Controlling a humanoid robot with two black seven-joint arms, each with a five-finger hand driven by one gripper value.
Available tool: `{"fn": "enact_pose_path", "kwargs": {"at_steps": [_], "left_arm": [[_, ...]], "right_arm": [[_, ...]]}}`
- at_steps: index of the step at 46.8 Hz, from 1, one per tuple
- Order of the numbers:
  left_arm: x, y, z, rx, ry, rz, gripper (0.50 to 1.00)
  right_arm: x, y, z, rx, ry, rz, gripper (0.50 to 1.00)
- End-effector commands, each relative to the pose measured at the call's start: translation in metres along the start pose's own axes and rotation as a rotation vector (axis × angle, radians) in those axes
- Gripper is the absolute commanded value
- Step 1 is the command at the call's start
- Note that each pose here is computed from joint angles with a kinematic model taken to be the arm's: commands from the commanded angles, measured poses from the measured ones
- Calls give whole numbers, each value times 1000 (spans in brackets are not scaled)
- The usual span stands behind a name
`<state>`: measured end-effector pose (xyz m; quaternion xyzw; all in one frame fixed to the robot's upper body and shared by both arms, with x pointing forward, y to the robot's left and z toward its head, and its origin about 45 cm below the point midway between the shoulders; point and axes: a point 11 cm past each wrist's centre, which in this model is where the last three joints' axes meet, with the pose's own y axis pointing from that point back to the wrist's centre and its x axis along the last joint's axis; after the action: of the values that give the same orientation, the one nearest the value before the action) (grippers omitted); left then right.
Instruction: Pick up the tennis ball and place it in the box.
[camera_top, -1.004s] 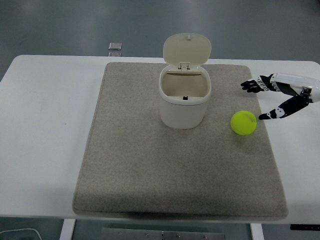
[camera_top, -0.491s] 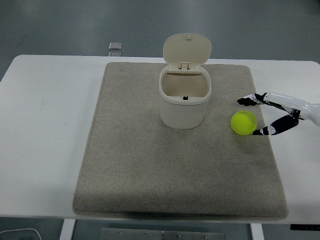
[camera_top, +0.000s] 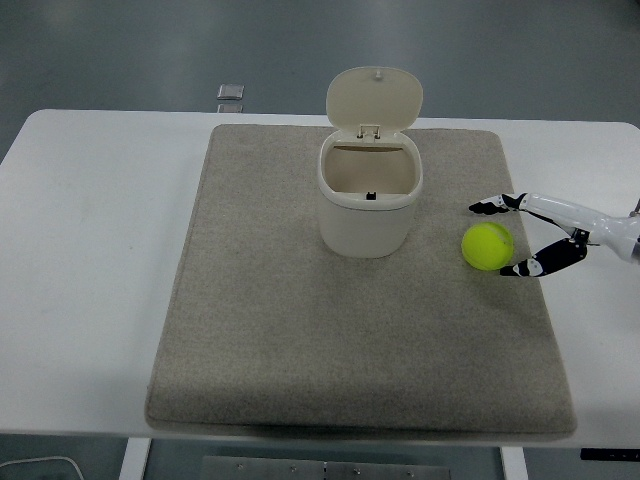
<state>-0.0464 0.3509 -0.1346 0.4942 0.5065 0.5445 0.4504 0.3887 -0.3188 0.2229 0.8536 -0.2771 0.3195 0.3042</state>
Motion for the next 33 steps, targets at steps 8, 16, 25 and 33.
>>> {"fn": "enact_pose_path", "kwargs": {"at_steps": [8, 16, 25, 33], "left_arm": [[0, 0, 0, 1, 0, 0, 992], [0, 0, 0, 1, 0, 0, 992], [0, 0, 0, 1, 0, 0, 992], [0, 0, 0, 1, 1, 0, 992]], "right_arm": [[-5, -4, -1, 5, -2, -8, 911], [-5, -5, -1, 6, 1, -5, 907], [-6, -7, -1, 3, 9, -9, 903], [-11, -9, 0, 2, 23, -12, 893]]}}
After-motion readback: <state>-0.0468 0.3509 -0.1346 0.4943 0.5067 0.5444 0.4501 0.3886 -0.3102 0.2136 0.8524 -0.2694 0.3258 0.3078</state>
